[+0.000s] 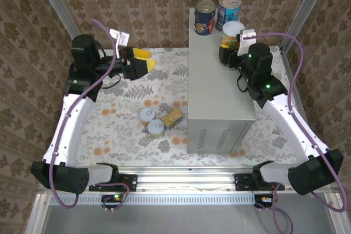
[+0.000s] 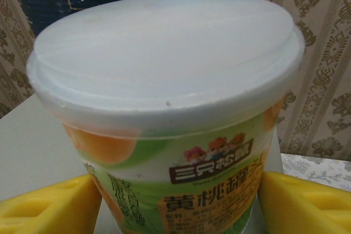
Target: Place and organize the canned foods onto the counter
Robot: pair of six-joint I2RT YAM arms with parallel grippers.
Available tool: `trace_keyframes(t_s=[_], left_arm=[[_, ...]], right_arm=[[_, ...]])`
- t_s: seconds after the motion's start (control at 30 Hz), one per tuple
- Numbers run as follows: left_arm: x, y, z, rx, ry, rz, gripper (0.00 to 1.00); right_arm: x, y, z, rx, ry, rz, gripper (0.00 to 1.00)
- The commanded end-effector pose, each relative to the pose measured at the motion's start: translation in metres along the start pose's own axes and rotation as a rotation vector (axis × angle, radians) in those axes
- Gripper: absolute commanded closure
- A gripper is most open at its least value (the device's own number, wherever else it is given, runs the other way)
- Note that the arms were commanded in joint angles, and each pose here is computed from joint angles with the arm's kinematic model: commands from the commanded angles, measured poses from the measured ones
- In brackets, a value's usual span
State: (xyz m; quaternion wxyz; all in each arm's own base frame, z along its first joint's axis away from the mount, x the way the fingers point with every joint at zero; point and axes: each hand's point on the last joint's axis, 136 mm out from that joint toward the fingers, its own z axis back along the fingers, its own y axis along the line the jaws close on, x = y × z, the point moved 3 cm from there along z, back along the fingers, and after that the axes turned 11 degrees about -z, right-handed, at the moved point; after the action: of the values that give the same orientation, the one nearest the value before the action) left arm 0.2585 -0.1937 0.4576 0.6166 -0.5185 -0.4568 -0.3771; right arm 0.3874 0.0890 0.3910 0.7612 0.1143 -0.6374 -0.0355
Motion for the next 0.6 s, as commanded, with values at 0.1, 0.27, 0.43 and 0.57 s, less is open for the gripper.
trace_keyframes(t_s=[0.1,0.27,0.43,0.57], left_arm=[[0.000,0.001,0.001,-0.014,-0.002,0.002,0.00],[0.000,0.001,0.001,-0.013,-0.002,0.002,0.00],[0.001,0.002,0.001,-0.013,-0.002,0.003,0.00],[0.001,0.002,0.001,-0.014,-0.001,0.004,0.00]], right_arm=[[0.008,0.000,-0.008,0.011,-0.013,0.002,0.28],[0.009,-0.003,-0.013,0.003,-0.012,0.001,0.29],[0.009,-0.005,-0.017,0.004,-0.008,-0.004,0.30],[0.007,-0.004,-0.021,0.013,0.000,-0.004,0.30]])
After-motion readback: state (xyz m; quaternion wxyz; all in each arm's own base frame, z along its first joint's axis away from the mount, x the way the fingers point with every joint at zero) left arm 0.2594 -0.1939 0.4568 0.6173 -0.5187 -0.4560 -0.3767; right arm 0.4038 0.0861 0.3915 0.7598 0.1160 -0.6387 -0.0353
